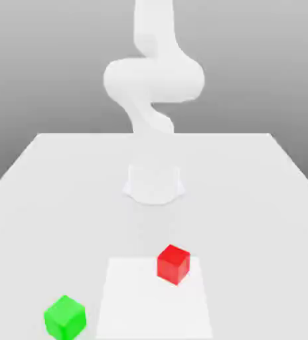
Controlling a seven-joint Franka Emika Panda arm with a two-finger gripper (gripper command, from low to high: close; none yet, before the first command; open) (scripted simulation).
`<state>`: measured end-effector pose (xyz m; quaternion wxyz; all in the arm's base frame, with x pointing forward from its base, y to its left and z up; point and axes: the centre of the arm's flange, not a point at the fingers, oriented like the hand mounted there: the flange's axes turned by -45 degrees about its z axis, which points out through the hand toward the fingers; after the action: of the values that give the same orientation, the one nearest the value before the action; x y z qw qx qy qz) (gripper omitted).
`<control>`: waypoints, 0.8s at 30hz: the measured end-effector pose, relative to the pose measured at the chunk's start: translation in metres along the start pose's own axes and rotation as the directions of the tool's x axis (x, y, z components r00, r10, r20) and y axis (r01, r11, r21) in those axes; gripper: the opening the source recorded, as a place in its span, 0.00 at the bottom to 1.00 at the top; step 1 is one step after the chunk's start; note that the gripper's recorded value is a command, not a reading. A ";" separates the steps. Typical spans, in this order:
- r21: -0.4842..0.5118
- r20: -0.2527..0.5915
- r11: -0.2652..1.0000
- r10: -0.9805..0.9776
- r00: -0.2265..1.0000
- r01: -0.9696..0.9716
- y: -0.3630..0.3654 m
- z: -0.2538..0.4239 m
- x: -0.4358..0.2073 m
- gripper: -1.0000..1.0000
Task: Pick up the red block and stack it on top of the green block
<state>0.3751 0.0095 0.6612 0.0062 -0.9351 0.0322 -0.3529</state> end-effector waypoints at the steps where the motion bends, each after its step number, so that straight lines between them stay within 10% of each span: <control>1: -0.008 0.037 1.000 0.025 0.999 -0.025 -0.004 0.026 -0.008 0.50; 16: -0.297 0.506 0.890 0.454 0.733 -0.347 -0.015 0.303 -0.265 0.50; 24: -0.365 0.548 0.852 0.523 0.652 -0.376 -0.013 0.364 -0.354 0.50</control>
<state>0.3508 0.0409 0.1546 0.0011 -0.9543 0.2988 -0.0007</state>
